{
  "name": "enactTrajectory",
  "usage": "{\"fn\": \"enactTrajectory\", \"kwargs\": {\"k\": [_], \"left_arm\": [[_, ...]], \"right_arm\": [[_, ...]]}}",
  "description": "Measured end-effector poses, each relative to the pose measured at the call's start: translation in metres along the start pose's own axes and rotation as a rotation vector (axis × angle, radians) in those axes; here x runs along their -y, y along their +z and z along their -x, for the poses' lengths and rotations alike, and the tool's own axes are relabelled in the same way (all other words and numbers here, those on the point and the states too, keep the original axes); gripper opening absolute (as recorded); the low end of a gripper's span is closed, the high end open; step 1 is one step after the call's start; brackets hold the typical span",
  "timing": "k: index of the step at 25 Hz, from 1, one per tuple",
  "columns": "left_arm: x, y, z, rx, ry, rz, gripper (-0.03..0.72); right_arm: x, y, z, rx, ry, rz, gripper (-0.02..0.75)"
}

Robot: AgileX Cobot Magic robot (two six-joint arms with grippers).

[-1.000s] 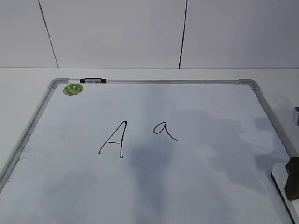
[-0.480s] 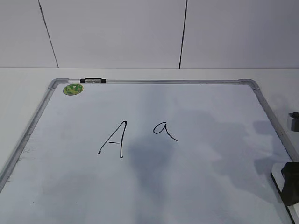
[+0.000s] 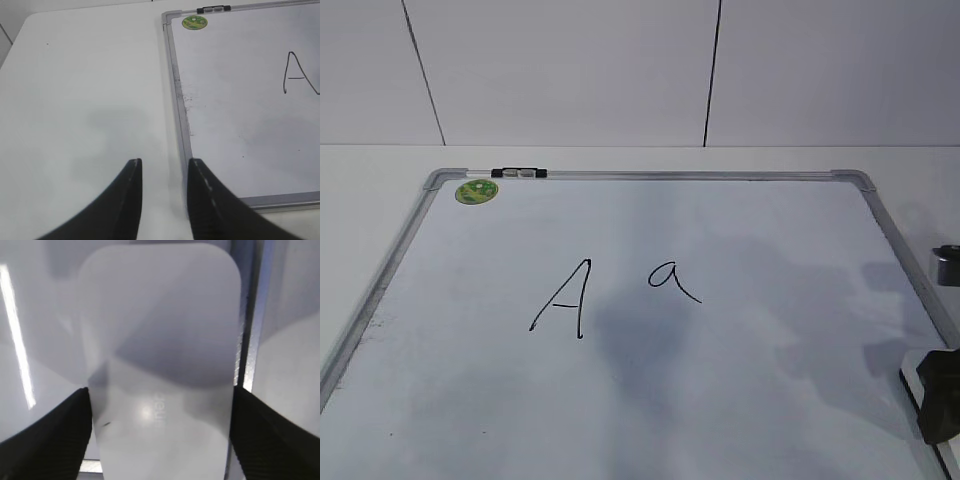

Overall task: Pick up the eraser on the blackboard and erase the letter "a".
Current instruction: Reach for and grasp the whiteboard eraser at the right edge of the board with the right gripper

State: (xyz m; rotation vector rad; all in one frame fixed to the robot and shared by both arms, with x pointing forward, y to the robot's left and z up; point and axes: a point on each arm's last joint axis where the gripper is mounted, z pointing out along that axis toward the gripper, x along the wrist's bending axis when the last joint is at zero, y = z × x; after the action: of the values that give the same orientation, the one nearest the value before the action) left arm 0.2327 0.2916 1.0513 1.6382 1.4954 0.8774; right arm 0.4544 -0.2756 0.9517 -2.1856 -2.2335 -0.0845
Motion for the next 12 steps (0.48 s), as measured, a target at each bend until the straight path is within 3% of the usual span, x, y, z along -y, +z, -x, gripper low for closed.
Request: {"fn": "enactTrajectory", "kwargs": {"k": [12], "left_arm": [[0.0, 0.0, 0.0, 0.0, 0.0, 0.0, 0.235]], "right_arm": [[-0.0001, 0.0, -0.0001, -0.002, -0.001, 0.001, 0.624]]}}
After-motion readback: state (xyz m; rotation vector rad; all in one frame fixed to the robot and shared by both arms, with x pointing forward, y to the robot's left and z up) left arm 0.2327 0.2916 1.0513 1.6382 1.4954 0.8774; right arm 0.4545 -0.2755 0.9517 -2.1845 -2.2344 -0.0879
